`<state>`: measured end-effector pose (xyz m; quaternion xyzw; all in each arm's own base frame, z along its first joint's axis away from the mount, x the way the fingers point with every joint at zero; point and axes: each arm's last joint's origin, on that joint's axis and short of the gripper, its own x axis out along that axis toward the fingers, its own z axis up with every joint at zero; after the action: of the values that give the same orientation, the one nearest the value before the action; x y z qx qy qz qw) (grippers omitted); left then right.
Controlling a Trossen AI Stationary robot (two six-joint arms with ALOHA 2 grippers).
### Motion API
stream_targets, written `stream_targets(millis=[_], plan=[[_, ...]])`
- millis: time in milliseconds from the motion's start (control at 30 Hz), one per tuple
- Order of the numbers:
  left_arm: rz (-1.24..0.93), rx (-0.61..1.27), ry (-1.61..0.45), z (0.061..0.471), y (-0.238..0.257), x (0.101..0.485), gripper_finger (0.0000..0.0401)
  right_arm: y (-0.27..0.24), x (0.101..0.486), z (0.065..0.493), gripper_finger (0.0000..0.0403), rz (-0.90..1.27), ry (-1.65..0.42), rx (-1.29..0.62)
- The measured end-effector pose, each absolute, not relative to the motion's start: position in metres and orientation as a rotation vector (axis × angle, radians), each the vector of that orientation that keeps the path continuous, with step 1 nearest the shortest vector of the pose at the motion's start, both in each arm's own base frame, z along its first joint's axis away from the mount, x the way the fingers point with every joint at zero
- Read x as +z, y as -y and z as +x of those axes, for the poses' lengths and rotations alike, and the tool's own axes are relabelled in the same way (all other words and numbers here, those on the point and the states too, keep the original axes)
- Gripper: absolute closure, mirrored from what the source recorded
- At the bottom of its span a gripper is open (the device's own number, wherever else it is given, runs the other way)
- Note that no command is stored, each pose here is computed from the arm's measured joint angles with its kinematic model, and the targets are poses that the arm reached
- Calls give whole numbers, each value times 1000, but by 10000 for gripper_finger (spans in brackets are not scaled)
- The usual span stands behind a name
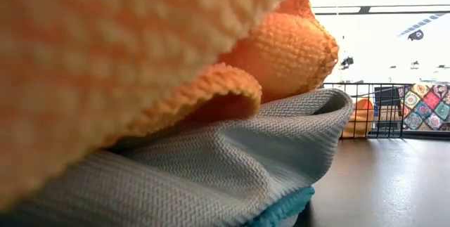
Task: Sort microfiber towel by color & place in baskets
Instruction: Put the right orange microfiber towel into the right black wire basket
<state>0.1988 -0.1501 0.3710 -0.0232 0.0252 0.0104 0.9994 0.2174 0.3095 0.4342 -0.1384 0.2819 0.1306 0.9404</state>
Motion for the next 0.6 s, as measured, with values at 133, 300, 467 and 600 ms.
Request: stream_targets(millis=[133, 300, 467, 600], plan=[[-41, 21, -50, 199, 150, 371, 236, -303, 435, 220, 390, -302, -587, 250], [-41, 24, -50, 199, 150, 371, 236, -286, 429, 228, 390, -394, -649, 146], [-41, 27, -50, 199, 150, 371, 236, -259, 425, 239, 390, -440, -705, -38], [-41, 27, -49, 199, 150, 371, 236, -230, 430, 247, 390, -390, -724, -178]])
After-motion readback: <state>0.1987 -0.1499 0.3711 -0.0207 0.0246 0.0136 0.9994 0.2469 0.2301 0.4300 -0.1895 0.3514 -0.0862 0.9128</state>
